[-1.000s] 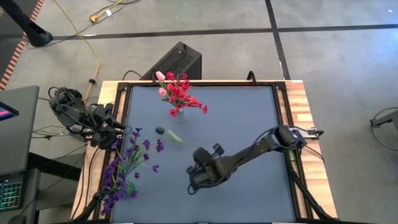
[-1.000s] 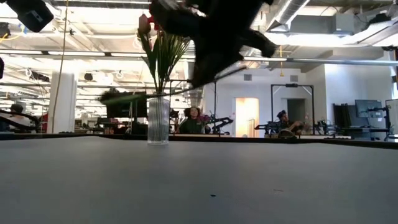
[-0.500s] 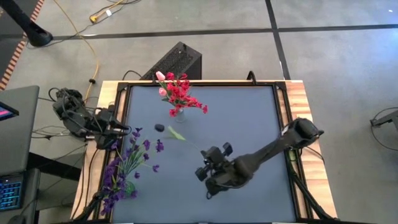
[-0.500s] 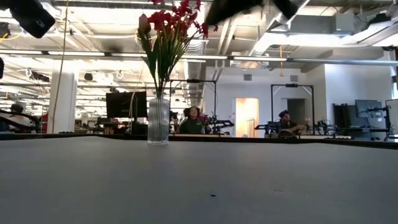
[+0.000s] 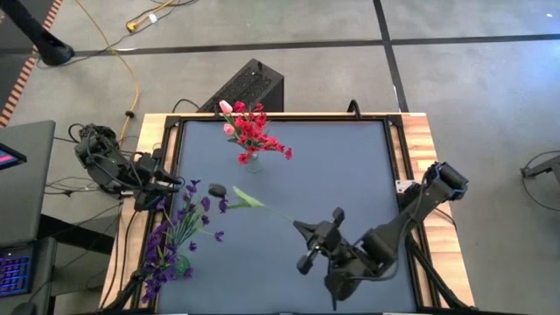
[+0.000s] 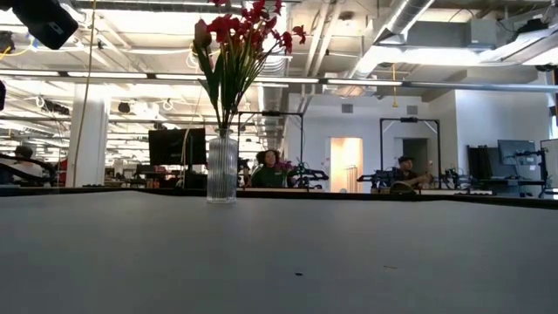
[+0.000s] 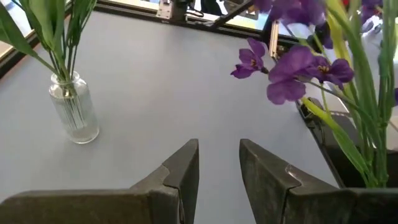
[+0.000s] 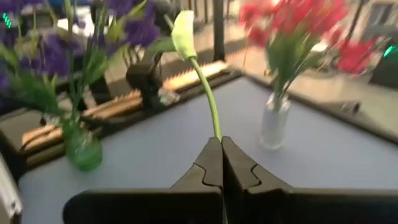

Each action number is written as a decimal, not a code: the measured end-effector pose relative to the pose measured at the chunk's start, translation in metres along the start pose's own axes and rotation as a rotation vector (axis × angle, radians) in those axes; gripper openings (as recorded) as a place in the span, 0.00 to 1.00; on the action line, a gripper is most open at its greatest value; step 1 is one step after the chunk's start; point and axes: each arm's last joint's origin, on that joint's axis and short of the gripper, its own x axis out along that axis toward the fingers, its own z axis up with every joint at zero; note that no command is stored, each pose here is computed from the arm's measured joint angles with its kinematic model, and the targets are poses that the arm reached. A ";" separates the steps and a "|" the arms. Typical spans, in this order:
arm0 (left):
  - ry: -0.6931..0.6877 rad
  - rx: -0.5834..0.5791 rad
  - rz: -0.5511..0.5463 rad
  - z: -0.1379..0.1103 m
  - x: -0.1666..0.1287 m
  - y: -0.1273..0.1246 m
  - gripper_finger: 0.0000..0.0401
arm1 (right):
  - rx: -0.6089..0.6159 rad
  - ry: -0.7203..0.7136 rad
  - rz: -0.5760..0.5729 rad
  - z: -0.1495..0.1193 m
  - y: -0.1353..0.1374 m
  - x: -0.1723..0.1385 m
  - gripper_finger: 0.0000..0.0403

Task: Sort flowers into vase by color
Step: Put the black tulip into the green vase

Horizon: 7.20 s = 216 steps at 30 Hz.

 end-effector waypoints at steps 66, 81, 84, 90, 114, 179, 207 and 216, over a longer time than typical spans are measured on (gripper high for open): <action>-0.649 0.430 0.160 0.100 0.006 -0.052 0.26 | 0.083 -0.679 0.664 0.102 -0.021 0.239 0.04; -0.646 0.469 0.150 0.110 0.035 -0.065 0.26 | 0.030 -0.639 0.687 0.097 -0.015 0.236 0.04; -0.660 0.463 0.148 0.111 0.033 -0.064 0.26 | 0.026 -0.642 0.687 0.097 -0.014 0.236 0.04; -0.664 0.456 0.127 0.111 0.032 -0.064 0.21 | 0.023 -0.646 0.688 0.096 -0.013 0.235 0.04; -0.608 0.437 0.132 0.132 -0.004 -0.058 0.00 | -0.001 -0.626 0.657 0.109 -0.019 0.229 0.37; -0.018 0.525 -0.928 0.021 0.015 -0.057 0.00 | -0.162 0.114 0.566 0.041 0.059 0.065 0.66; -0.001 0.658 -0.845 -0.022 0.037 -0.075 0.00 | -0.185 0.134 0.549 0.041 0.054 0.072 0.66; 0.090 0.627 -0.876 -0.035 0.042 -0.076 0.00 | -0.153 0.137 0.549 0.041 0.054 0.072 0.66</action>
